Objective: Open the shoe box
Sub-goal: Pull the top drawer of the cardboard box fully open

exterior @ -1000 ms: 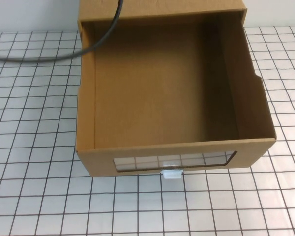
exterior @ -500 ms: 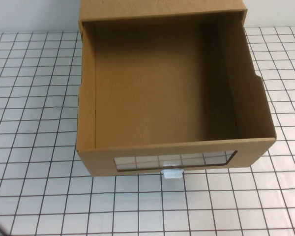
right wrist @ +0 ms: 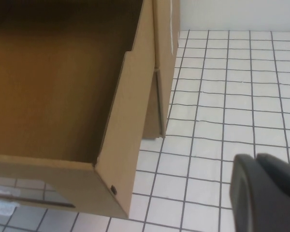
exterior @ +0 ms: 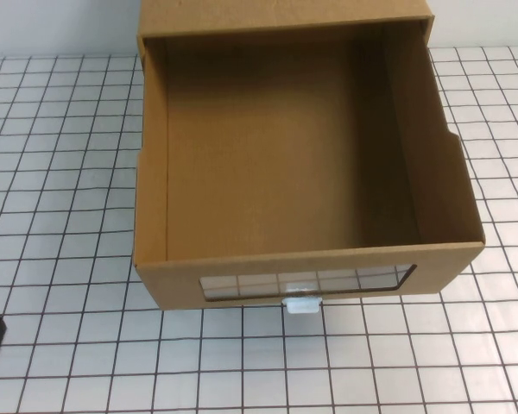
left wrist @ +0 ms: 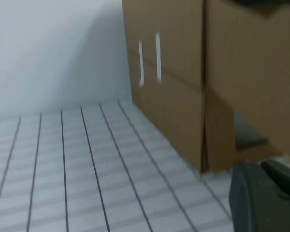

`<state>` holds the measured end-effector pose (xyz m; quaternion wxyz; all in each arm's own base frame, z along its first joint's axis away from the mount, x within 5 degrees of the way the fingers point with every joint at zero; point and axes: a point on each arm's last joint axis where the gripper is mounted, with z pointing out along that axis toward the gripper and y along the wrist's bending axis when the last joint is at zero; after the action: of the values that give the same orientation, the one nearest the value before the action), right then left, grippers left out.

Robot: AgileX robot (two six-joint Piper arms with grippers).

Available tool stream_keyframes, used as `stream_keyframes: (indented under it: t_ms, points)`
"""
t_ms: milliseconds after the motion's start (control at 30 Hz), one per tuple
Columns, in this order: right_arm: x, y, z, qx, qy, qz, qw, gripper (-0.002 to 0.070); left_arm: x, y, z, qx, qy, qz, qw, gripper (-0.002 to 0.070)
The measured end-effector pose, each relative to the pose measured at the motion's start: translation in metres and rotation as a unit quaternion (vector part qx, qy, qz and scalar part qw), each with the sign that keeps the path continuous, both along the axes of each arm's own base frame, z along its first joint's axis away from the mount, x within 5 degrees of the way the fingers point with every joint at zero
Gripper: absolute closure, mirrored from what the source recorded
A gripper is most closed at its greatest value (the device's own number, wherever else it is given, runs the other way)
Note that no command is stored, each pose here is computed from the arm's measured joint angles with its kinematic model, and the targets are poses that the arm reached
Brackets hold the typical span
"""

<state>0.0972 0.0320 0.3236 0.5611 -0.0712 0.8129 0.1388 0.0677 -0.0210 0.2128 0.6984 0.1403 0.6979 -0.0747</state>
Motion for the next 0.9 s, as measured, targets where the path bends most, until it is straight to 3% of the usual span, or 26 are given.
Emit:
stream_keyframes:
  t_ms: [333, 900]
  points:
    - [0.0, 0.001, 0.001, 0.012, 0.0, 0.004, 1.0, 0.0689, -0.001, -0.001, -0.021, 0.014, 0.057, -0.009, 0.998, 0.0677]
    - [-0.002, 0.002, -0.004, 0.006, 0.025, 0.01, 1.0, 0.0689, -0.001, -0.002, -0.022, 0.016, 0.063, -0.01, 0.998, 0.0677]
